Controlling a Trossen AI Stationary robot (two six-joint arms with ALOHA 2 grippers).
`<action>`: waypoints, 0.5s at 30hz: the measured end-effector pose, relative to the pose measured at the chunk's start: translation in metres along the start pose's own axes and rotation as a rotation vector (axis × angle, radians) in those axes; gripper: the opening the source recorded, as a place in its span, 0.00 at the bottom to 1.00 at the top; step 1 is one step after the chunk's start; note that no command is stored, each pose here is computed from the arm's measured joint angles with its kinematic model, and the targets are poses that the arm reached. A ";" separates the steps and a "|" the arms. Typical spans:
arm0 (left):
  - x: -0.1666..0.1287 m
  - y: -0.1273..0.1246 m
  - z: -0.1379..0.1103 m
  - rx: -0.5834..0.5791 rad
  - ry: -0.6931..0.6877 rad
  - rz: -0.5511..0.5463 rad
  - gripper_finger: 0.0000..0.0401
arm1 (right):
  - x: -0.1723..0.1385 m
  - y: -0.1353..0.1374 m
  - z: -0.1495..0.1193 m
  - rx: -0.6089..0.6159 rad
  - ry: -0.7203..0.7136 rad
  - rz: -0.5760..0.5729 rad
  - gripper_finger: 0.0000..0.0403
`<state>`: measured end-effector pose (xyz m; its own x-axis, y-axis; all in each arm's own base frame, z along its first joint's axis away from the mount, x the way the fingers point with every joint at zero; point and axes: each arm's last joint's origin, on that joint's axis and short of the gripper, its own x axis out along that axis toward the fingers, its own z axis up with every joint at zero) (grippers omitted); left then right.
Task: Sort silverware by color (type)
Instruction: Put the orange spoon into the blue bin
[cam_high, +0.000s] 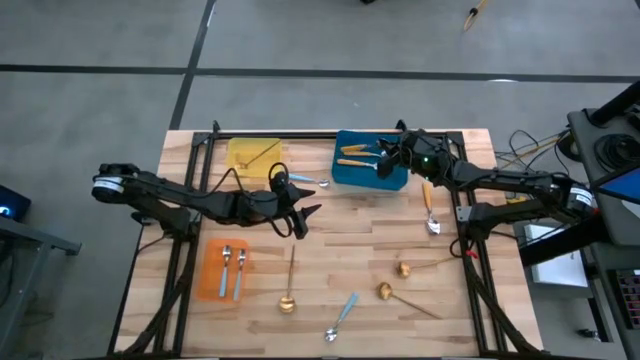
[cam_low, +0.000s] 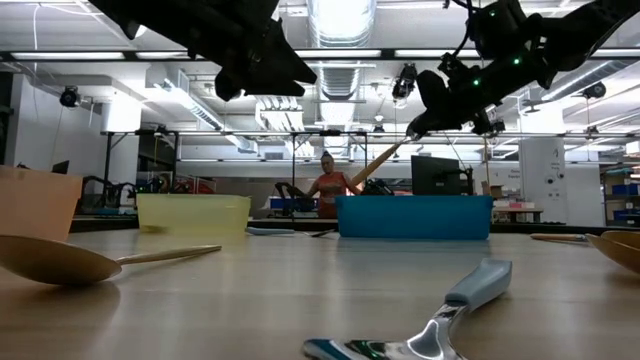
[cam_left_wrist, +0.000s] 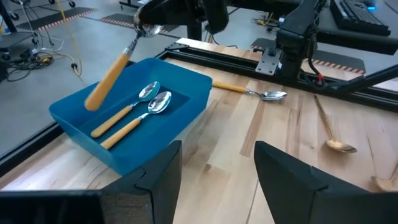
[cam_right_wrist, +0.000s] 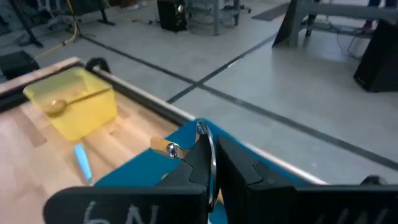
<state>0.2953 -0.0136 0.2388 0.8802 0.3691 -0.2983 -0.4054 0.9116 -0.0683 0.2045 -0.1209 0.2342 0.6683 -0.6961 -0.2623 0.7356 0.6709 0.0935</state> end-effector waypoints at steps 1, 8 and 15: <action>0.000 0.000 0.000 -0.001 0.000 0.000 0.46 | 0.000 -0.001 0.002 0.001 -0.017 -0.003 0.02; 0.000 0.000 0.002 -0.009 -0.017 -0.003 0.46 | 0.002 -0.005 0.005 -0.019 -0.041 0.033 0.02; 0.000 0.001 0.003 -0.012 -0.032 0.032 0.46 | 0.002 -0.005 0.004 -0.021 -0.041 0.033 0.02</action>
<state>0.2958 -0.0122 0.2413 0.8741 0.4038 -0.2700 -0.4363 0.8970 -0.0710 0.2026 -0.1269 0.2374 0.6962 -0.6834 -0.2198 0.7111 0.6984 0.0808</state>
